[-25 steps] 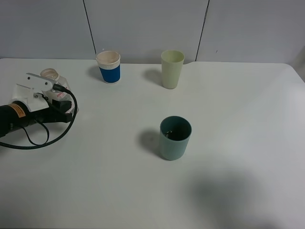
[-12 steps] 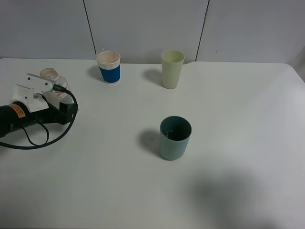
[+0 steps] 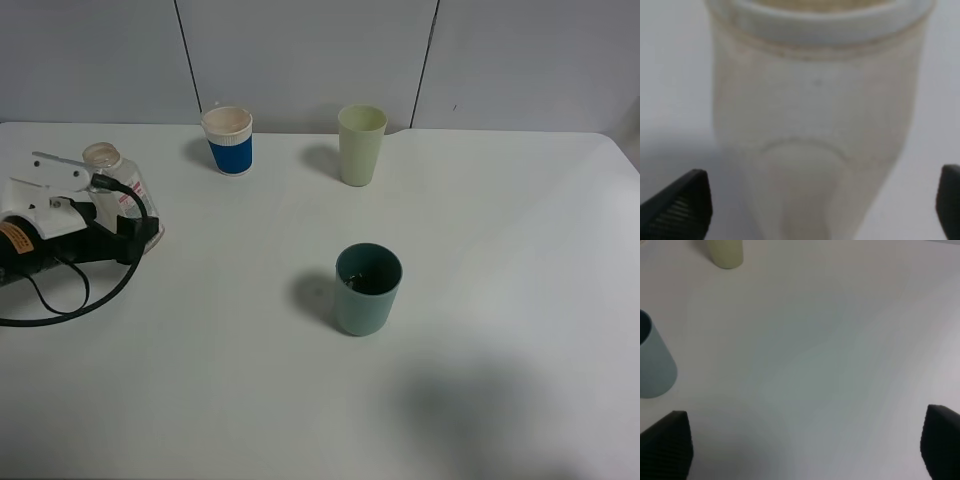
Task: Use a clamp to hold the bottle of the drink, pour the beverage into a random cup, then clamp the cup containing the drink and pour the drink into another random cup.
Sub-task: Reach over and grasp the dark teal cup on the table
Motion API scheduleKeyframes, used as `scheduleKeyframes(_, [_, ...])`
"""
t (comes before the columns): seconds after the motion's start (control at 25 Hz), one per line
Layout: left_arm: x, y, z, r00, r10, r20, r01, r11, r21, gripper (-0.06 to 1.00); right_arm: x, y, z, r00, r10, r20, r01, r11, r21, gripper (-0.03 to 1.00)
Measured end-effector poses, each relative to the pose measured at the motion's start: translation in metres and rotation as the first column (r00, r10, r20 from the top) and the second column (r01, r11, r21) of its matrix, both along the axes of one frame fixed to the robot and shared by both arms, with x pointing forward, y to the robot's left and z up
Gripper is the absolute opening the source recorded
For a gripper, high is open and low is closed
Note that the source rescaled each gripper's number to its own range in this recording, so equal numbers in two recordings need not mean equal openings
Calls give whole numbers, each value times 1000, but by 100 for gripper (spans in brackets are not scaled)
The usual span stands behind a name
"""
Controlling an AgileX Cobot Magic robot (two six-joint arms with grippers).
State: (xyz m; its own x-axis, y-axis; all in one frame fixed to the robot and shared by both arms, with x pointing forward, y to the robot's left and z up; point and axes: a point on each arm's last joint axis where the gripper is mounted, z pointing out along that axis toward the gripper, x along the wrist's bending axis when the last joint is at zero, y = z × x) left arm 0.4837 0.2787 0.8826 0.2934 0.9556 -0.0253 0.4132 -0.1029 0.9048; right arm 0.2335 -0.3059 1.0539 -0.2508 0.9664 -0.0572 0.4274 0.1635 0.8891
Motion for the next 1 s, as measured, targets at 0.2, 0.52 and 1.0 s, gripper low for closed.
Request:
scheduleKeyframes(0.2, [-18, 5, 37, 995, 59, 83, -60, 998, 9, 84, 0, 0, 0, 1000, 0, 0, 0, 1000, 0, 74])
scheduleKeyframes(0.52, [-45, 15, 101, 957, 180, 228, -183, 983, -6, 84, 0, 0, 0, 1000, 0, 0, 0, 1000, 0, 74])
scheduleKeyframes(1.0, [-105, 25, 197, 907, 278, 316, -294, 956, 4, 98, 0, 0, 0, 1000, 0, 0, 0, 1000, 0, 74])
